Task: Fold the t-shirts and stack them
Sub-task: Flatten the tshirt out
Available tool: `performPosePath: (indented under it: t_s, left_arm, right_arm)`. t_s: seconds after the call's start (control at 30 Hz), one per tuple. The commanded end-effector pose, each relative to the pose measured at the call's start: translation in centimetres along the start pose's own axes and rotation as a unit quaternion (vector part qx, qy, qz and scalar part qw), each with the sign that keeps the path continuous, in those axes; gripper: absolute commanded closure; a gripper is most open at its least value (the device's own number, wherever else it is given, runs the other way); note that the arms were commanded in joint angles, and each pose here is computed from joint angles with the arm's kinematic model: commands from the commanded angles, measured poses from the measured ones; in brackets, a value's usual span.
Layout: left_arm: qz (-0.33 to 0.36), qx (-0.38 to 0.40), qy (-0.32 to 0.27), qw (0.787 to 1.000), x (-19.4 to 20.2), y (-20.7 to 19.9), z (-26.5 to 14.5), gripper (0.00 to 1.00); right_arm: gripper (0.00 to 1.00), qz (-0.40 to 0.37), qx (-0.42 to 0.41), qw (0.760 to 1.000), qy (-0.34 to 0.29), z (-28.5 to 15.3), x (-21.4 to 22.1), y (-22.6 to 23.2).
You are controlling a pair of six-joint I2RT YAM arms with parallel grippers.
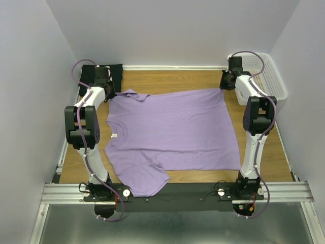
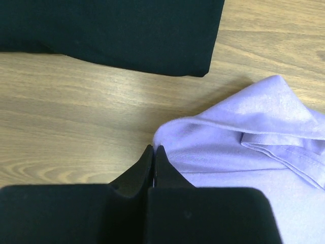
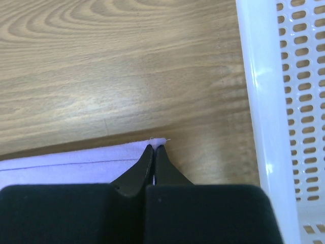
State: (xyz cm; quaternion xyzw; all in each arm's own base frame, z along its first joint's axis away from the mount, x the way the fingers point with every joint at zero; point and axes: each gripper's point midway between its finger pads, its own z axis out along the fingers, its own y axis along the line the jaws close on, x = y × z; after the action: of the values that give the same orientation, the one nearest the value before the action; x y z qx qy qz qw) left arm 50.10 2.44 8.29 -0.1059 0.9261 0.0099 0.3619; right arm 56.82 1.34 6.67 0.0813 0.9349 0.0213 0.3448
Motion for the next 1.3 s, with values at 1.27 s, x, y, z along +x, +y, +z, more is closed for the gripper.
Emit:
performPosePath:
  t_s: [1.27]
  left_arm:
    - [-0.039,-0.043,0.014,0.998,4.0,2.8,-6.2,1.0]
  right_arm:
    - [1.0,0.051,0.021,0.998,0.024,-9.0,5.4,-3.5]
